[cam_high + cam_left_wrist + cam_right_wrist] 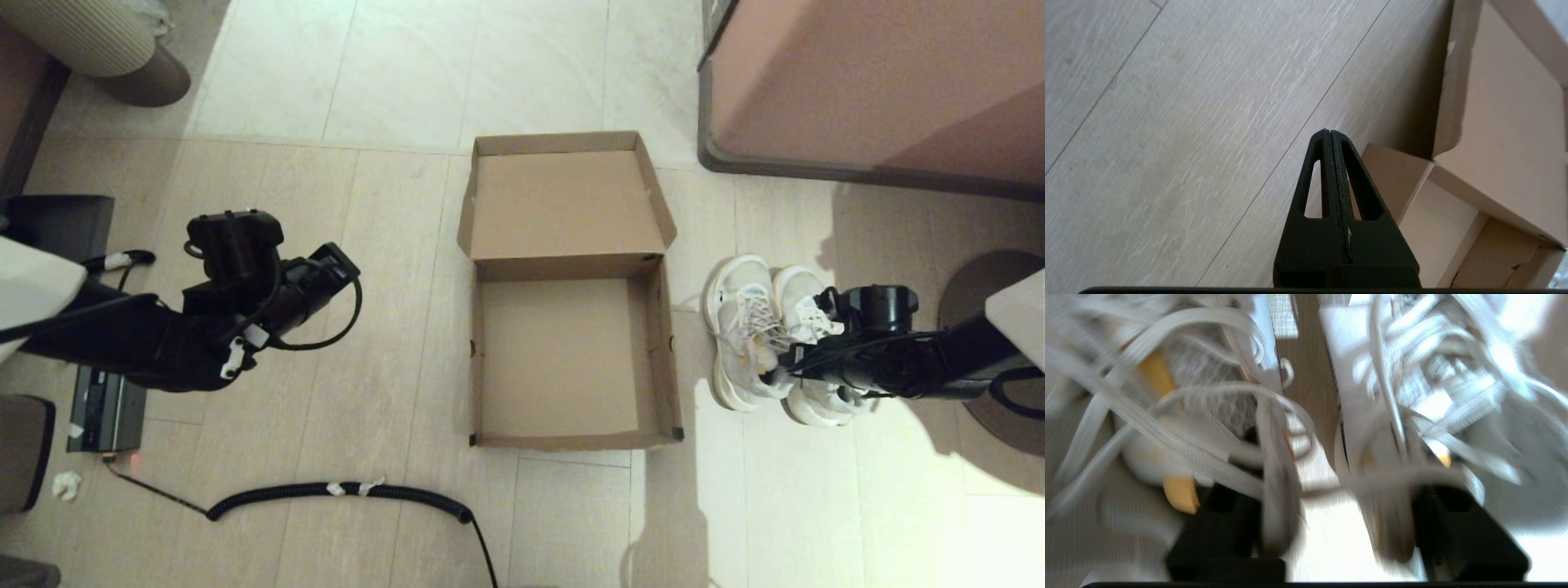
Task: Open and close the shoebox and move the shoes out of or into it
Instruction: Put the shoes out of the shoe box, then put the shoes into the shoe box
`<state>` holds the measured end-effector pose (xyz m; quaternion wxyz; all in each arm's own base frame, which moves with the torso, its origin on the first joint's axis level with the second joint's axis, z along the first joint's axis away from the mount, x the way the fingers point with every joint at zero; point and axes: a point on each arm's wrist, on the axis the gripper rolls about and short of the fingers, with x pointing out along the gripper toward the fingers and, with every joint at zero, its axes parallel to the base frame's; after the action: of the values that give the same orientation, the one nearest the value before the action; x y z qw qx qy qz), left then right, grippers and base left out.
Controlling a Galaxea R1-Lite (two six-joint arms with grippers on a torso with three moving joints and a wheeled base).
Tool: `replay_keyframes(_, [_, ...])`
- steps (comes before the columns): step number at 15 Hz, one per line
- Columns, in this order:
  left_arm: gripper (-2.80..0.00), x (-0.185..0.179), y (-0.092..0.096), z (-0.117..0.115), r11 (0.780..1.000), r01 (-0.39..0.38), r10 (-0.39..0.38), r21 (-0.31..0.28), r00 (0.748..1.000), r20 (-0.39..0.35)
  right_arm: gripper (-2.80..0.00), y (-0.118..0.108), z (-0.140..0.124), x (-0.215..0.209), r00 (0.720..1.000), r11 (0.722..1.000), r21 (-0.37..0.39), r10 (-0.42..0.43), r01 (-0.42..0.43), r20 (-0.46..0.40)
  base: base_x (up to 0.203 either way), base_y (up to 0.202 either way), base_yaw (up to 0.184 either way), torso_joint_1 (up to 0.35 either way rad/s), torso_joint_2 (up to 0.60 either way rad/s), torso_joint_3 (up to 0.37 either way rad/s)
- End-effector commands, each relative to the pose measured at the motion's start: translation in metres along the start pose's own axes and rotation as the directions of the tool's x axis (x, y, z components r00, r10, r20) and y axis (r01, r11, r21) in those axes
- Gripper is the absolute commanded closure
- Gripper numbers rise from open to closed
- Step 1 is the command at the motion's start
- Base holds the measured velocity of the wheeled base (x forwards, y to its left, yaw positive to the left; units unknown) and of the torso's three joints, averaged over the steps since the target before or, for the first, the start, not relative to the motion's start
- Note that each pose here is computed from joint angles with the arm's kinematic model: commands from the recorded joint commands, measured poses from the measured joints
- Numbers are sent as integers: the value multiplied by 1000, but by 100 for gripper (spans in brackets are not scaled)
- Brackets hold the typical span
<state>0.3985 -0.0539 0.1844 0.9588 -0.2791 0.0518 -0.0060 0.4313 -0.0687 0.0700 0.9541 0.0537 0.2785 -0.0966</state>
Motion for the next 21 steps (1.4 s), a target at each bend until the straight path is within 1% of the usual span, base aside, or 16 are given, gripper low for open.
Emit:
replay_keyframes(1, [0,-5,-4,7,1000,10,-10,-6,1000,22,-280,0,15,-33,999,1000,2,5,-5,46,0,0,0,0,0,0])
replay_keyframes(3, [0,-11,-6,11,1000,10,-10,-7,999,30,-280,-1,18,-64,998,1000,4,10,-10,62,0,0,0,0,0,0])
replay_keyframes(5, [0,-14,-4,9,1000,2,-2,-7,1000,22,-280,-1,21,-90,997,1000,6,12,-12,83,0,0,0,0,0,0])
replay_keyframes(8, [0,-24,-6,14,1000,8,-8,-8,1000,29,-280,-7,17,-111,996,1000,10,-5,4,87,0,0,0,0,0,0])
replay_keyframes(11, [0,-30,-9,17,1000,16,-16,-10,999,34,-280,-6,2,-89,999,1000,-2,-9,9,33,0,0,0,0,0,0])
replay_keyframes(13, [0,-37,-16,26,999,39,-39,-9,998,56,-280,1,-8,-67,998,1000,-21,-21,22,60,0,0,0,0,0,0])
replay_keyframes(15, [0,-40,-20,32,999,52,-51,-12,996,74,-280,7,-17,-43,994,997,-44,-53,57,95,0,0,0,0,0,0])
replay_keyframes(17, [0,-42,-19,32,999,52,-51,-15,996,74,-280,15,-17,-30,990,994,-75,-73,82,123,0,0,0,0,0,0])
replay_keyframes(19, [0,-43,-19,35,998,54,-52,-15,995,80,-280,15,-20,-26,989,989,-113,-87,100,117,0,0,0,0,0,0])
replay_keyframes(21, [0,-43,-19,35,998,54,-52,-15,995,80,-280,15,-24,-24,990,987,-122,-94,107,106,0,0,0,0,0,0])
